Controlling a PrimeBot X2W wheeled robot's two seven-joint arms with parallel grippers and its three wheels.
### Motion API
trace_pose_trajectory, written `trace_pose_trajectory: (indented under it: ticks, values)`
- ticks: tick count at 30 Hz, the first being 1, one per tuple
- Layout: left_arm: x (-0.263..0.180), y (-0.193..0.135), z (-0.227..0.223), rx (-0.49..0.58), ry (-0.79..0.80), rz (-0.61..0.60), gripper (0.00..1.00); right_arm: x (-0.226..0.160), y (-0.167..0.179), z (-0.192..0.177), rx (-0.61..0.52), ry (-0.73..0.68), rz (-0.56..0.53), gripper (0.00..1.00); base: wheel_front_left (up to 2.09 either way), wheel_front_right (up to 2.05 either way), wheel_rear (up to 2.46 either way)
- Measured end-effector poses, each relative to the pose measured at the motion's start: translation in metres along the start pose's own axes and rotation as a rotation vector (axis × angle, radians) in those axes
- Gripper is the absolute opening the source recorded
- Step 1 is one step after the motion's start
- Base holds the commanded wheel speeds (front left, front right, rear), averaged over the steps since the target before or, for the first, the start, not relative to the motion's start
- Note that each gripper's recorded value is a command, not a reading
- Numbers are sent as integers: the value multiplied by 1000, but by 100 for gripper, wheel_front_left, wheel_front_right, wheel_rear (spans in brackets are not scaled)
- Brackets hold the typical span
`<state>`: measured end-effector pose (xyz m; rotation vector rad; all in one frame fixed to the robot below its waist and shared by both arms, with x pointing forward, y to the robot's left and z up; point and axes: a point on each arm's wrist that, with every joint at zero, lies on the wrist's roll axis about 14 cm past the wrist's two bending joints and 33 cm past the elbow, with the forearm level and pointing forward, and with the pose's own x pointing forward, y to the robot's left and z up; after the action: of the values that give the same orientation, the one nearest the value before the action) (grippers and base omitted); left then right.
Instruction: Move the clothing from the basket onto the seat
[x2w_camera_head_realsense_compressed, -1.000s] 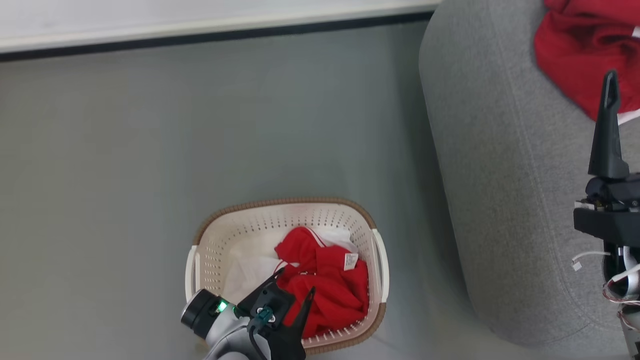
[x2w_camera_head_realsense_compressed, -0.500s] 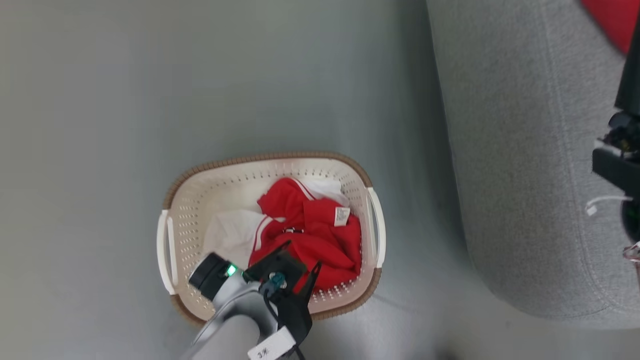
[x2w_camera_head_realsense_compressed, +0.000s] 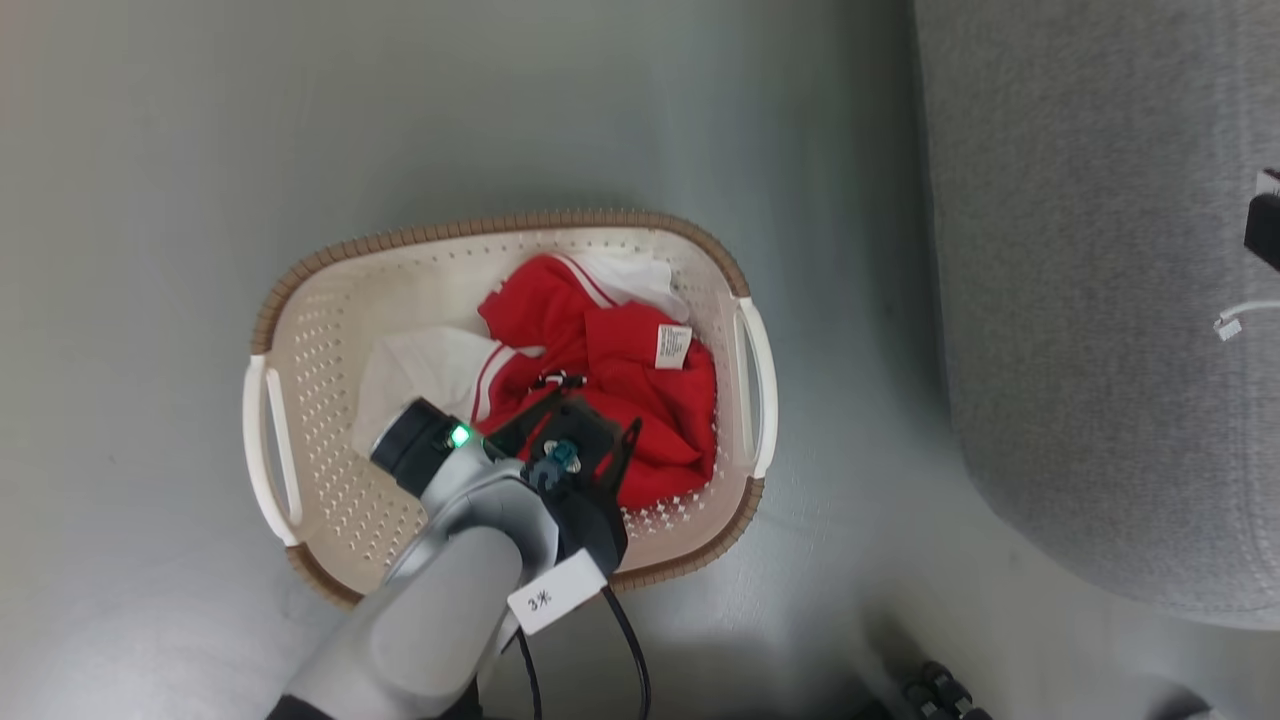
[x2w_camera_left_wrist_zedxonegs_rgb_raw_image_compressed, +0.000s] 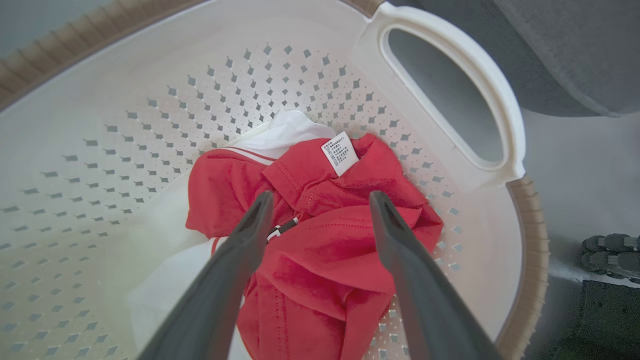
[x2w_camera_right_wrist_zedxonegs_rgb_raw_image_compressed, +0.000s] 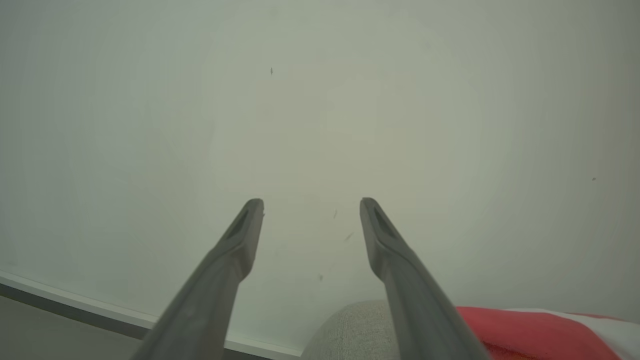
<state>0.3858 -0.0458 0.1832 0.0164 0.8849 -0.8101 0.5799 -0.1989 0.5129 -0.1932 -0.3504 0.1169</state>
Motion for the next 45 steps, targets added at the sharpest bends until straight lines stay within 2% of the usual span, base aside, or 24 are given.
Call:
trace_pose_trajectory:
  ticks: [10, 19, 27, 28, 29, 30, 31, 37, 45]
  values:
    - [22, 5, -47, -30, 128, -27, 100, -2, 13, -57, 12, 96, 20, 100, 0, 0, 0]
    - [28, 20, -57, -46, 167, 22, 100, 0, 20, -61, 25, 97, 36, 100, 0, 0, 0]
    - [35, 17, -64, -56, 191, 12, 100, -3, 22, -69, 2, 124, 56, 100, 0, 0, 0]
    - [35, 16, -64, -64, 191, 9, 82, -3, 22, -70, 0, 124, 57, 100, 0, 0, 0]
    - [35, 15, -64, -71, 191, 7, 33, -2, 22, -69, -2, 123, 59, 100, 0, 0, 0]
    - [36, 14, -64, -72, 190, 3, 19, -2, 23, -69, -4, 120, 62, 100, 0, 0, 0]
    - [36, 12, -63, -70, 189, -2, 0, -1, 24, -68, -2, 118, 64, 100, 0, 0, 0]
    - [34, 4, -55, -49, 165, -35, 0, -1, 25, -69, 2, 131, 67, 100, 0, 0, 0]
    - [28, 8, -6, -101, -8, -10, 0, 1, 29, -62, 18, 140, 81, 100, 0, 0, 0]
